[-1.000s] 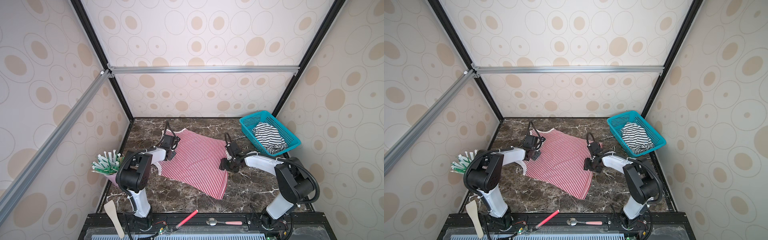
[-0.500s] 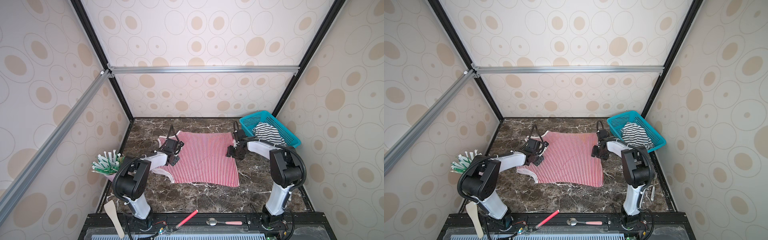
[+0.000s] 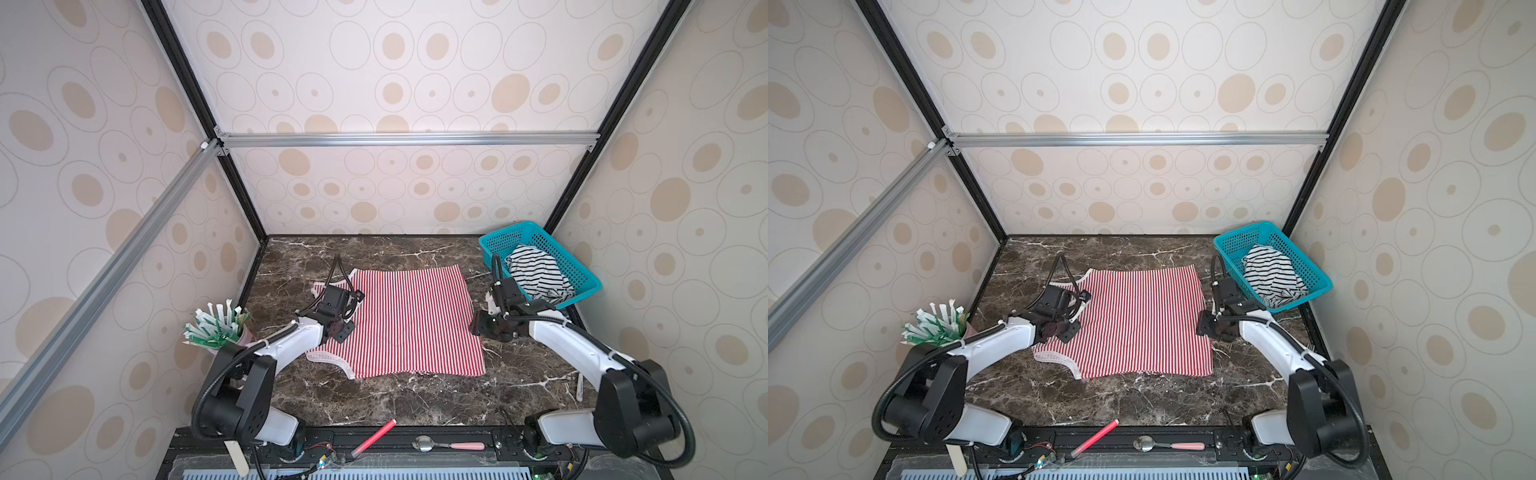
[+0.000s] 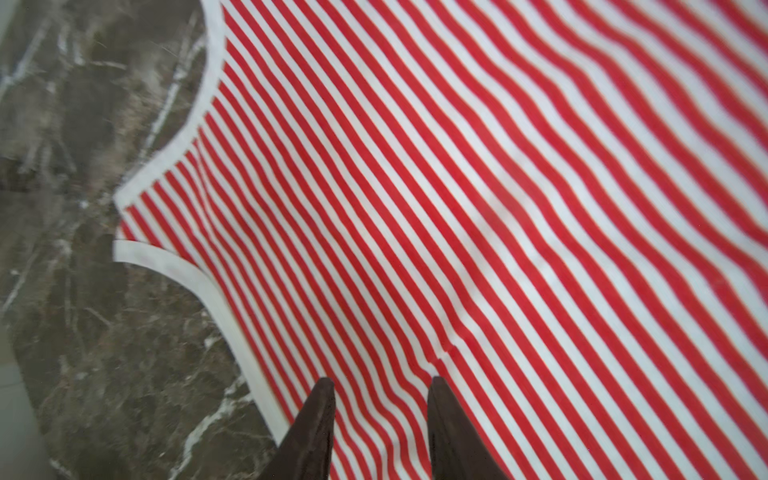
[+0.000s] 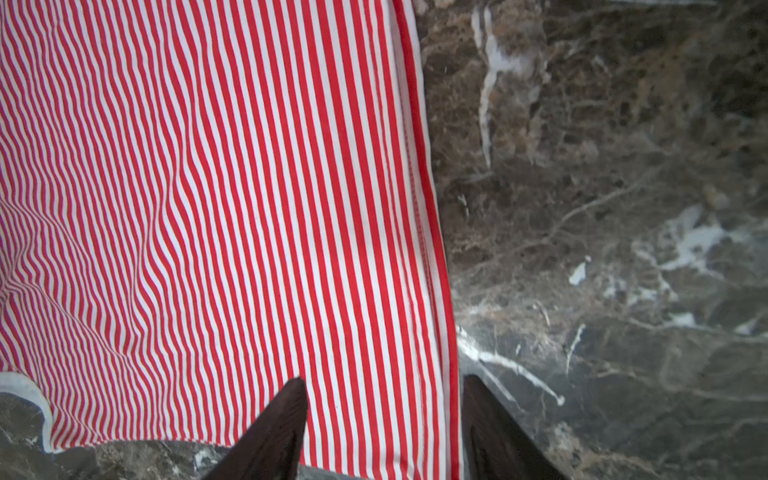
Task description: Fold and stack the tank tops
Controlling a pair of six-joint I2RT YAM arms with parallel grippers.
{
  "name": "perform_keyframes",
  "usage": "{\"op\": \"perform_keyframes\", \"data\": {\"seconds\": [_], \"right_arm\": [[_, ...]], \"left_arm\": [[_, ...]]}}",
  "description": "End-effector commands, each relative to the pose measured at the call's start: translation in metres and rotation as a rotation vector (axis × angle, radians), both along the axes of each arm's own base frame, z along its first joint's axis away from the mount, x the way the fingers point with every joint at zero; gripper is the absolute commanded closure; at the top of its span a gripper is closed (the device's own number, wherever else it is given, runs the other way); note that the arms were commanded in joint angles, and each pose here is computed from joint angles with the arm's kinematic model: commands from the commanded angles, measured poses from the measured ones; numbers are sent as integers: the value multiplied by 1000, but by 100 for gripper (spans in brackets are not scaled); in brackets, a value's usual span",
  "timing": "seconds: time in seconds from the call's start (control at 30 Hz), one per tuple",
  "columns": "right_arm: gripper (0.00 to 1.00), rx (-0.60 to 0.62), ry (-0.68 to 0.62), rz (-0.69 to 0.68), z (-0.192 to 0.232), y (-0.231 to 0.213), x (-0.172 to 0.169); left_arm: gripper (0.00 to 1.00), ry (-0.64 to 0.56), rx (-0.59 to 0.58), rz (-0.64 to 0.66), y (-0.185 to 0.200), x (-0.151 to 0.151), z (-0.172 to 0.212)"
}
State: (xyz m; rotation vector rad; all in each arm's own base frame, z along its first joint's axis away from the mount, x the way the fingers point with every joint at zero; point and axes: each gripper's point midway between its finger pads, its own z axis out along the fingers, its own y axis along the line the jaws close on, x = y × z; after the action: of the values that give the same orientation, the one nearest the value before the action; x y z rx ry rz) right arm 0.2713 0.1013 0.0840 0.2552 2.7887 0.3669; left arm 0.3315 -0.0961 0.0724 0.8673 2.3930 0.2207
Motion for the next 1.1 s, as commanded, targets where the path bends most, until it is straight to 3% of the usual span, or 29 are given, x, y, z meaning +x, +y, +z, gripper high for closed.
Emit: {"op": "perform_keyframes", "data": {"seconds": [0.0, 0.07, 0.2, 0.23, 0.3, 0.33, 0.47, 0.77, 1.07], "right_arm": [[38, 14, 90, 20, -13, 5, -41], [40, 7, 103, 18, -17, 4, -56], [51, -10, 120, 13, -25, 2, -80], [52, -32, 122, 10, -26, -1, -84], [55, -72, 136, -3, -30, -9, -91], [57, -74, 140, -9, -32, -10, -93], [68, -59, 144, -34, -41, -11, -97], [67, -34, 150, -73, -56, -5, -89], [67, -93, 195, -88, -72, -15, -89]], "left_arm": [[58, -36, -28, -29, -4, -7, 17], [47, -52, -43, -52, -7, -12, 23], [44, -41, -49, -105, -11, -28, 21], [37, -36, -49, -115, -11, -31, 20], [12, -30, -55, -142, -13, -39, 19], [10, -32, -59, -152, -14, -42, 20], [34, -41, -94, -202, -20, -54, 25], [26, -46, -131, -238, -24, -69, 26], [24, -50, -134, -256, -25, -73, 28]]}}
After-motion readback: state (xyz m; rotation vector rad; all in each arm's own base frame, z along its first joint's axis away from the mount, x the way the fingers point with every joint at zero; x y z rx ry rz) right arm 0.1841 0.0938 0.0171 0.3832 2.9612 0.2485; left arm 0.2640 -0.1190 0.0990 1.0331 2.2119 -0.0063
